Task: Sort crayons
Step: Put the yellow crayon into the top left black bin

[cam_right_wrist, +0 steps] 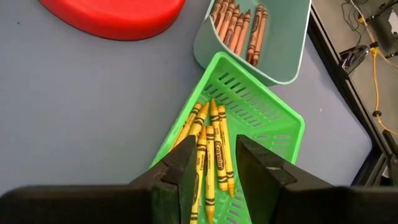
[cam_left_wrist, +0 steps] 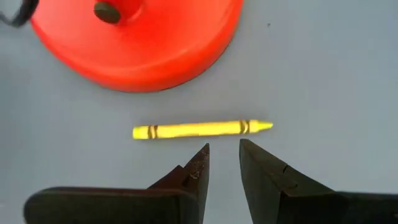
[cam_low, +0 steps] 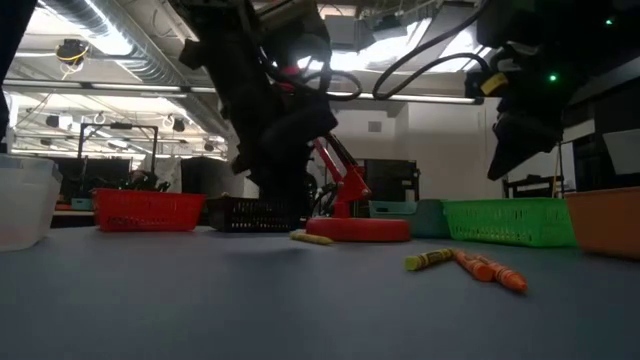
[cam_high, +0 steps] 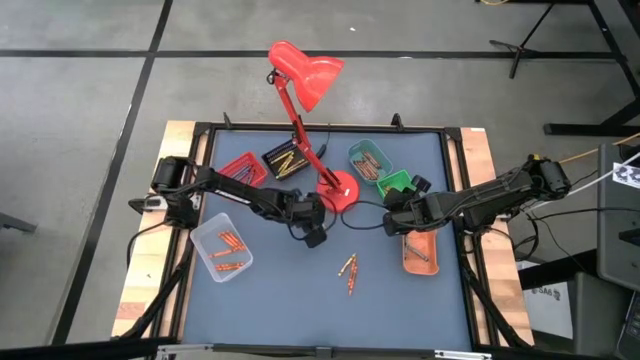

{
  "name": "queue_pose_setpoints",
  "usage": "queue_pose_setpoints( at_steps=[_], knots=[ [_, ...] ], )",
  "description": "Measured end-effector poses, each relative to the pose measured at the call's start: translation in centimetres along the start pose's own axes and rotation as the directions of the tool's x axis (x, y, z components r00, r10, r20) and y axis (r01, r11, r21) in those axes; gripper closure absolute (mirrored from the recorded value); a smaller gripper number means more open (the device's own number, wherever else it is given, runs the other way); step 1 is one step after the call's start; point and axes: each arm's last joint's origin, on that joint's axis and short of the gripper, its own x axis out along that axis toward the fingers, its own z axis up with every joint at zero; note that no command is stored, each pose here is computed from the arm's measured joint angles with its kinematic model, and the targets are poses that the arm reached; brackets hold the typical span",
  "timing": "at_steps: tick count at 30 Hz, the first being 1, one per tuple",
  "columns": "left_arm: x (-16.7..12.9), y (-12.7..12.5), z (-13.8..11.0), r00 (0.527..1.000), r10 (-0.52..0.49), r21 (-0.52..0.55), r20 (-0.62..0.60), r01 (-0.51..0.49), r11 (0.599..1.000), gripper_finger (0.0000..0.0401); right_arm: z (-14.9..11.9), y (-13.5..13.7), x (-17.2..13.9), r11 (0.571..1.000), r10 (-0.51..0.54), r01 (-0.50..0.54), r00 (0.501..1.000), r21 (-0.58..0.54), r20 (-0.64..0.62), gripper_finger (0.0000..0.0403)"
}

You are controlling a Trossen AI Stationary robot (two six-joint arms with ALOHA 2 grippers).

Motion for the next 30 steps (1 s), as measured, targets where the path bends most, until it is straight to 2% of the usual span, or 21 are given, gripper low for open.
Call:
queue_pose_setpoints(
  at_steps=[4,7,10,14,19,23,30],
  knots=[
    [0.0,-0.1,0.1,1.000,-0.009,-0.133,0.006,0.010,0.991,0.0328,0.1,0.1,0.0,1.000,0.006,-0.006,1.000,0.008,0.008,0.0292],
    [0.0,0.0,0.0,1.000,-0.006,-0.265,0.000,0.006,0.964,0.0328,0.1,0.1,0.0,1.000,0.006,-0.006,1.000,0.008,0.009,0.0292],
    [0.0,0.0,0.0,1.000,-0.009,-0.391,-0.003,0.007,0.921,0.0328,0.1,0.1,0.0,1.000,0.007,-0.007,1.000,0.009,0.009,0.0292],
    [0.0,0.0,0.0,1.000,-0.009,-0.505,-0.005,0.005,0.863,0.0328,0.1,0.1,0.0,1.000,0.008,-0.008,1.000,0.010,0.010,0.0292],
    [0.0,0.3,-0.6,0.997,0.007,-0.631,-0.074,-0.052,0.774,0.0328,0.1,0.1,0.0,1.000,0.008,-0.008,1.000,0.010,0.011,0.0292],
    [-0.1,0.6,-1.1,0.991,0.041,-0.690,-0.130,-0.120,0.713,0.0328,0.1,0.1,0.0,1.000,0.008,-0.008,1.000,0.011,0.011,0.0292],
    [0.0,0.6,-1.0,0.993,0.038,-0.781,-0.115,-0.114,0.614,0.0328,0.5,0.4,0.0,0.999,0.032,-0.034,0.998,0.042,0.045,0.0292]
  ],
)
